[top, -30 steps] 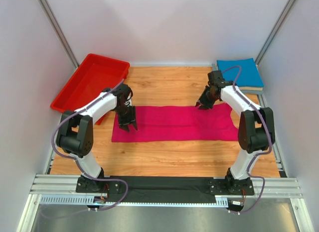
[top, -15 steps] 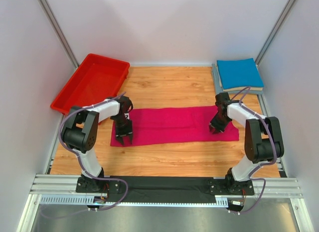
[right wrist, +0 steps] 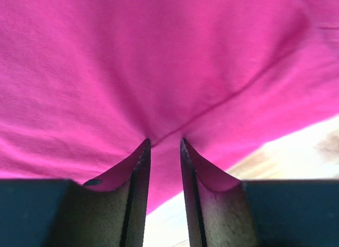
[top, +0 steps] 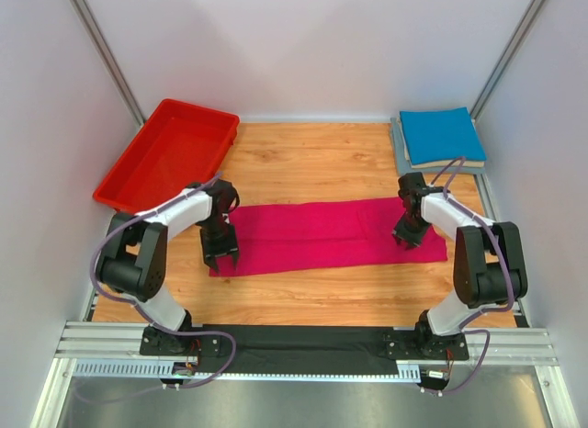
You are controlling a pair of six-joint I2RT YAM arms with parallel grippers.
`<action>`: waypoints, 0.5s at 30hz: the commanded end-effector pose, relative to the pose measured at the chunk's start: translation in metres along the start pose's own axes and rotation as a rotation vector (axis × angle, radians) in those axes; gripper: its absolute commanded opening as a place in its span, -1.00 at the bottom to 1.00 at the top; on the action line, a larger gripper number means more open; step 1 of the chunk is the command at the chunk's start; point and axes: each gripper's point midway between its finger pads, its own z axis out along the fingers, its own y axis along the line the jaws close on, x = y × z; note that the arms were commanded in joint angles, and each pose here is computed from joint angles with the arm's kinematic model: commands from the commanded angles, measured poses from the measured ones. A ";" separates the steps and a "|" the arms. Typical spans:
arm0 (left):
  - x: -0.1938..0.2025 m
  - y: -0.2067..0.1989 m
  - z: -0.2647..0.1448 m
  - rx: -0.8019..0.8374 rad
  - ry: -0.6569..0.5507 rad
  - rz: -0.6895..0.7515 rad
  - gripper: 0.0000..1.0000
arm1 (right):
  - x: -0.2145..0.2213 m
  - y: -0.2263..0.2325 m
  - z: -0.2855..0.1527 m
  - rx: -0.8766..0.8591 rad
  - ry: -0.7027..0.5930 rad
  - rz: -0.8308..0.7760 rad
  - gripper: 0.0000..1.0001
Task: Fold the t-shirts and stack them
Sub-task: Fold the tshirt
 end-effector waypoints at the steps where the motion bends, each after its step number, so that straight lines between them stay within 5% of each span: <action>1: -0.016 -0.014 -0.042 0.088 -0.133 -0.021 0.11 | -0.023 -0.006 -0.023 0.020 -0.094 0.021 -0.38; 7: -0.056 -0.081 -0.063 0.329 -0.151 0.135 0.11 | -0.053 0.026 -0.048 -0.032 -0.084 0.148 -0.29; 15: -0.111 -0.072 -0.020 0.152 -0.082 0.173 0.09 | -0.054 0.045 -0.001 -0.034 -0.085 0.287 -0.28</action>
